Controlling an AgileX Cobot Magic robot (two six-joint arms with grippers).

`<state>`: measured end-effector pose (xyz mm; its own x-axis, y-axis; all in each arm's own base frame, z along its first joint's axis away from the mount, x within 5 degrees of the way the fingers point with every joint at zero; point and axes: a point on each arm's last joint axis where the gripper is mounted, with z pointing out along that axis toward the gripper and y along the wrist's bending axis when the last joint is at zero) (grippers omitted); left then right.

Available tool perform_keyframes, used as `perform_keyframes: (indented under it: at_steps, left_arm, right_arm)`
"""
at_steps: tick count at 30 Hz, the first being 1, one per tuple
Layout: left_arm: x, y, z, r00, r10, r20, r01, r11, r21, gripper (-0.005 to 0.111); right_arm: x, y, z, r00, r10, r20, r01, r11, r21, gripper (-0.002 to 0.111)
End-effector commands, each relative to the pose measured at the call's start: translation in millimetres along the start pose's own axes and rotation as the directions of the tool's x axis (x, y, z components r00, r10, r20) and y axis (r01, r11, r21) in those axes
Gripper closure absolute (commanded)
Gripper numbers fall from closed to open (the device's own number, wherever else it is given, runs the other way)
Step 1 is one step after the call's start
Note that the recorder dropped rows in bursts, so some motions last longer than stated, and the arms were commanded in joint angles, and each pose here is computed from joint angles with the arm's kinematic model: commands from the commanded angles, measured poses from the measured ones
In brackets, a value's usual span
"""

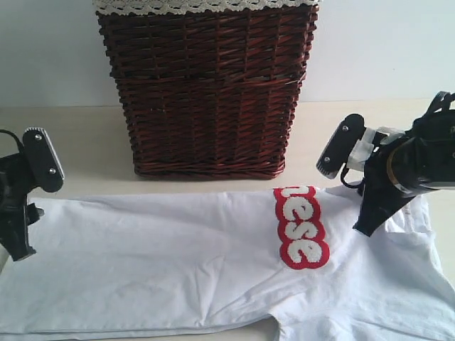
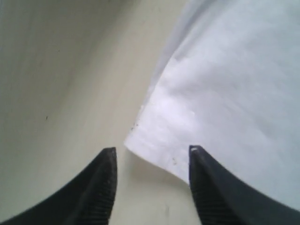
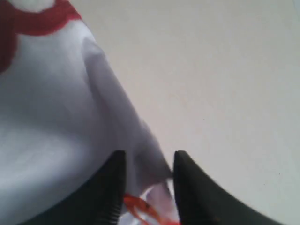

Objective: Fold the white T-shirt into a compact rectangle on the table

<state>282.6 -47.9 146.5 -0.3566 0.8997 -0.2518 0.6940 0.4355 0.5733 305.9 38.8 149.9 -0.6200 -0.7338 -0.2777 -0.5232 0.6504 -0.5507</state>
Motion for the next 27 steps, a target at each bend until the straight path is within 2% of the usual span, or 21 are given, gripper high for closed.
perform_keyframes:
  at_steps: [1,3,5,7,9,11,13,15,16,19,20,21,22,24,27]
  left_arm:
    - [-3.9,10.2,6.1,0.992,-0.128,-0.019,0.128,0.991,-0.033,0.050]
    - [-6.1,16.2,3.1,0.979,-0.203,-0.009,0.202,0.978,-0.059,0.050]
    - [-8.3,21.1,-4.3,0.961,-0.275,0.020,0.275,0.958,-0.078,0.050]
    - [-11.4,25.4,-14.3,0.926,-0.372,0.067,0.376,0.923,-0.077,0.050]
    - [-17.7,28.2,-28.6,0.865,-0.481,0.144,0.490,0.871,-0.030,0.050]
    - [-28.1,22.7,-44.2,0.806,-0.535,0.254,0.529,0.843,0.095,0.050]
    - [-41.1,9.6,-63.7,0.758,-0.531,0.379,0.468,0.847,0.250,0.051]
    - [-55.8,-11.3,-81.8,0.741,-0.452,0.497,0.280,0.880,0.384,0.058]
    - [-61.8,-19.1,-87.5,0.736,-0.426,0.526,0.212,0.883,0.418,0.064]
    - [-79.1,-45.9,-99.4,0.743,-0.377,0.552,0.060,0.860,0.507,0.081]
    - [-84.1,-56.2,-102.0,0.755,-0.355,0.551,0.014,0.849,0.528,0.086]
    - [-88.8,-68.0,-104.7,0.768,-0.318,0.556,-0.049,0.836,0.546,0.090]
    - [-93.2,-79.6,-107.4,0.775,-0.279,0.567,-0.114,0.821,0.560,0.091]
    - [-101.4,-103.9,-112.4,0.779,-0.199,0.595,-0.239,0.782,0.575,0.087]
    - [-112.0,-134.2,-116.7,0.779,-0.117,0.616,-0.340,0.747,0.572,0.071]
  right_arm:
    - [-2.6,-1.9,4.3,0.999,-0.041,0.017,0.041,0.999,0.013,0.029]
    - [-5.8,-5.2,1.1,0.998,-0.054,0.041,0.053,0.998,0.028,0.006]
    - [-8.3,-8.4,-4.7,0.998,-0.007,0.066,0.005,0.999,0.032,0.004]
    - [-9.3,-14.2,-15.6,0.990,0.111,0.089,-0.115,0.993,0.040,0.004]
    - [-9.2,-19.1,-30.2,0.936,0.336,0.107,-0.339,0.941,0.012,0.004]
    - [-7.4,-23.4,-44.8,0.874,0.475,0.108,-0.477,0.879,-0.008,0.004]
    - [-5.8,-25.6,-57.9,0.830,0.548,0.105,-0.548,0.836,-0.036,0.006]
    - [-4.4,-26.0,-70.7,0.815,0.572,0.098,-0.567,0.821,-0.072,0.014]
    - [-3.1,-25.2,-75.1,0.812,0.578,0.085,-0.572,0.816,-0.087,0.023]
    - [3.7,-19.2,-87.6,0.812,0.584,-0.001,-0.578,0.803,-0.143,0.062]
    - [6.4,-16.4,-89.8,0.811,0.584,-0.042,-0.583,0.797,-0.156,0.080]
    - [9.7,-13.9,-92.0,0.797,0.598,-0.087,-0.603,0.781,-0.162,0.097]
    - [12.8,-11.5,-93.0,0.785,0.605,-0.133,-0.620,0.768,-0.162,0.108]
    - [17.4,-7.4,-94.1,0.776,0.598,-0.202,-0.628,0.760,-0.165,0.107]
    - [22.1,-2.9,-95.1,0.780,0.568,-0.261,-0.617,0.767,-0.175,0.108]
